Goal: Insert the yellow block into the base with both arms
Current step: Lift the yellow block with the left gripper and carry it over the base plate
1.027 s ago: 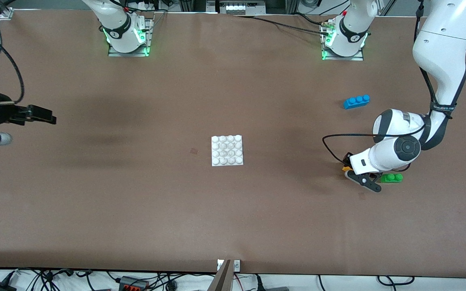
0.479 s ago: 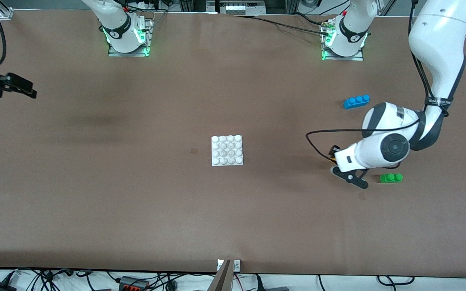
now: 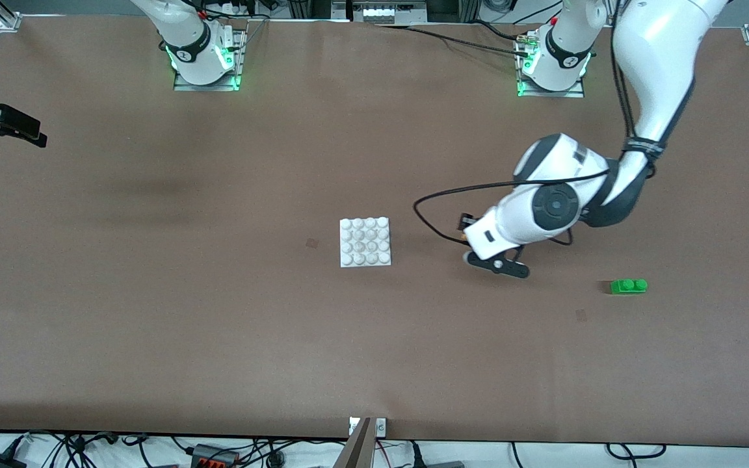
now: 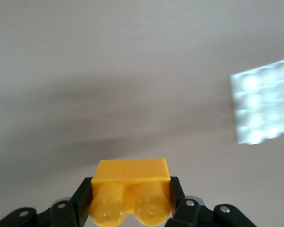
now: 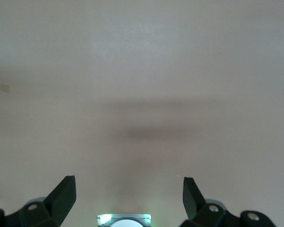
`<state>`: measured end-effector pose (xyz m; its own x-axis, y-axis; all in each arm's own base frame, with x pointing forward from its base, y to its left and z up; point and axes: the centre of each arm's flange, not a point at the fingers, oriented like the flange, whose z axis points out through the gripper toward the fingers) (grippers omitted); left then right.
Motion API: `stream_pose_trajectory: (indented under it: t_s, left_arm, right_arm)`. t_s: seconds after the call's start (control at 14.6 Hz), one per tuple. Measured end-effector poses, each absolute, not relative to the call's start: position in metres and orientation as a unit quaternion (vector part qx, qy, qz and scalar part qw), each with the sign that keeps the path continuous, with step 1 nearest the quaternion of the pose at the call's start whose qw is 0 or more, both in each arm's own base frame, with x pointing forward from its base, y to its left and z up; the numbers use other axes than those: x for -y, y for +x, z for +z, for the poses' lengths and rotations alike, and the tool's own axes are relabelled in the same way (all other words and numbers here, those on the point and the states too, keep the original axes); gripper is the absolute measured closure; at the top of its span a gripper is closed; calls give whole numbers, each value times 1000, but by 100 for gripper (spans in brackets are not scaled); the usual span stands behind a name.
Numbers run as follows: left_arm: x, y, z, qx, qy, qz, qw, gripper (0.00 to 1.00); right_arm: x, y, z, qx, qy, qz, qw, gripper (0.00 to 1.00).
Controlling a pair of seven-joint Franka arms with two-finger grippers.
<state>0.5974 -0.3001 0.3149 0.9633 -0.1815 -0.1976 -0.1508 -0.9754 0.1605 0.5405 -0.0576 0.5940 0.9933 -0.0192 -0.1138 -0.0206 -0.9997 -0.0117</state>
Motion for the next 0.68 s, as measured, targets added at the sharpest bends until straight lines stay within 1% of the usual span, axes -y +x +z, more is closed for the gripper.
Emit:
stream_pose_trajectory:
  t_s: [0.27, 0.48, 0.62, 0.68]
  left_arm:
    - [383, 569, 303, 26, 990, -120, 73, 32]
    - [442, 550, 288, 1, 995, -92, 44, 32]
    - [467, 547, 280, -11, 996, -76, 42, 32]
    - [472, 553, 280, -17, 997, -63, 52, 32]
  right_arm:
    - [47, 548, 588, -3, -998, 52, 20, 0]
    - [44, 548, 590, 0, -999, 50, 19, 0]
    - [44, 548, 590, -1, -999, 50, 19, 0]
    - [44, 548, 590, -1, -999, 50, 19, 0]
